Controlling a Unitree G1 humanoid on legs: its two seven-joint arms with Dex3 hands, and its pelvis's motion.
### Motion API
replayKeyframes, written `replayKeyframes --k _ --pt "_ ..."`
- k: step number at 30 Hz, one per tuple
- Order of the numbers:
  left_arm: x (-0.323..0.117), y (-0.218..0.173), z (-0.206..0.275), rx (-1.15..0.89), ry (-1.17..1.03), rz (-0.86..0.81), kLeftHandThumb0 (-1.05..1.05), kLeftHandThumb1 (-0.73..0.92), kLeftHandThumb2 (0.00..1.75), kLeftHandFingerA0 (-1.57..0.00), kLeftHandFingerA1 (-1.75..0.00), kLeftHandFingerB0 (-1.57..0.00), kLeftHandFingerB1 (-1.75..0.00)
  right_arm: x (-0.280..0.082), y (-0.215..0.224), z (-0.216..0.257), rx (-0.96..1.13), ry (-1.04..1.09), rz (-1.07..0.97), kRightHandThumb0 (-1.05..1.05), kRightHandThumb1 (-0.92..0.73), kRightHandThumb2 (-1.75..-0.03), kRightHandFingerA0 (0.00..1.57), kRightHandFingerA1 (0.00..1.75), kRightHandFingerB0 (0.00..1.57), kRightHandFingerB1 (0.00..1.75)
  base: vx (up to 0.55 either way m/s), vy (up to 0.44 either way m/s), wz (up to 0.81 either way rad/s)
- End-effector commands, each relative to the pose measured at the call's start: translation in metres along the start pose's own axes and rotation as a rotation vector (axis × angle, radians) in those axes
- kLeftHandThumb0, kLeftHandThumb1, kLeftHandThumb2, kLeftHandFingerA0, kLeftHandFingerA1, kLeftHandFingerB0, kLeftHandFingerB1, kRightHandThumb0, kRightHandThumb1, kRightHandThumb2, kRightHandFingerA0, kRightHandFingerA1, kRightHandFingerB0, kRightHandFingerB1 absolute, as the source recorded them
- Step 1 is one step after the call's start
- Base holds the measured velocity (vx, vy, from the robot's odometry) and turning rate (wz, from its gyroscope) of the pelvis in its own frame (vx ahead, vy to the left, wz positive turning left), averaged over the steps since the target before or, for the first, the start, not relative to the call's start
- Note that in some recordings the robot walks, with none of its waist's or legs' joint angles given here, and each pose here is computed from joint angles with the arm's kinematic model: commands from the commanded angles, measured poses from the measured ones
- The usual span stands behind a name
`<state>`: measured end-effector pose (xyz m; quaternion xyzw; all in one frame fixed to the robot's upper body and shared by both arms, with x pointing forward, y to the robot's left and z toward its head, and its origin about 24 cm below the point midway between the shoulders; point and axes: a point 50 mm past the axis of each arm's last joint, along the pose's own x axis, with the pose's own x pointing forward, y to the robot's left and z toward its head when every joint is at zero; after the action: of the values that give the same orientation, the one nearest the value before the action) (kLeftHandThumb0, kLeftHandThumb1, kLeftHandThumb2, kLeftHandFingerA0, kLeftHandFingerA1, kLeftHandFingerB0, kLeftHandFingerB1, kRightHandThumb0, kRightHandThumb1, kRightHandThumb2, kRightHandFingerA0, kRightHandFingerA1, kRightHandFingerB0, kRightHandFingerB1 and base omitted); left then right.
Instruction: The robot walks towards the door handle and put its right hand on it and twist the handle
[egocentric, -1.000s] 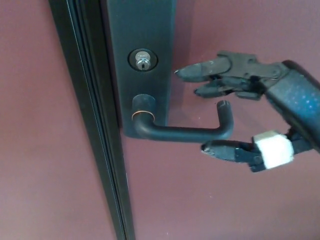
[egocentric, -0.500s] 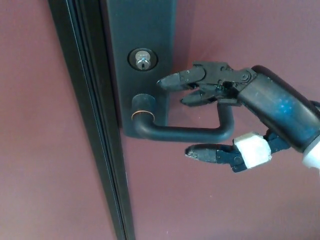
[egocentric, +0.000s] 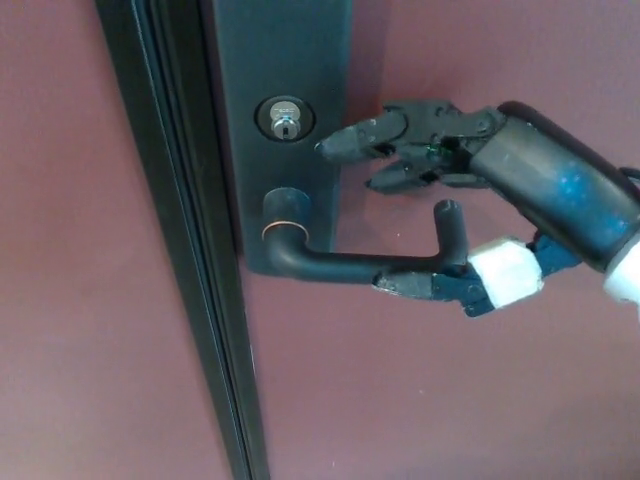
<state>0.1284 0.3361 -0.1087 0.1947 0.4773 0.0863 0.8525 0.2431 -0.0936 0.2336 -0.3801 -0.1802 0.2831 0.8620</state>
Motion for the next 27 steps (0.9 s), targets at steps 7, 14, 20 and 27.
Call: replayKeyframes --k 7,14,20,27 --pt "-0.001 0.004 -0.001 0.002 0.004 -0.004 -0.29 0.59 0.57 -0.59 -0.43 -0.52 -0.41 0.019 -0.011 0.010 -0.110 0.044 0.063 -0.48 -0.52 -0.56 0.47 0.42 0.38 0.35 0.00 0.000 0.00" --pt "-0.001 0.005 0.000 0.017 0.004 -0.003 -0.29 0.59 0.57 -0.58 -0.43 -0.52 -0.41 0.026 -0.011 0.007 -0.167 0.095 0.116 -0.49 -0.52 -0.56 0.47 0.42 0.38 0.35 0.00 0.000 0.00" --pt "-0.001 0.005 0.001 0.003 -0.005 -0.003 -0.29 0.59 0.57 -0.58 -0.43 -0.52 -0.41 0.026 -0.008 0.003 -0.172 0.121 0.135 -0.53 -0.45 -0.73 0.42 0.50 0.34 0.45 0.00 0.000 0.00" --pt "0.000 0.006 0.003 0.001 -0.008 -0.002 -0.29 0.59 0.57 -0.59 -0.43 -0.52 -0.41 0.021 -0.009 0.000 -0.159 0.137 0.132 -0.45 -0.52 -0.56 0.47 0.42 0.37 0.35 0.00 0.000 0.00"
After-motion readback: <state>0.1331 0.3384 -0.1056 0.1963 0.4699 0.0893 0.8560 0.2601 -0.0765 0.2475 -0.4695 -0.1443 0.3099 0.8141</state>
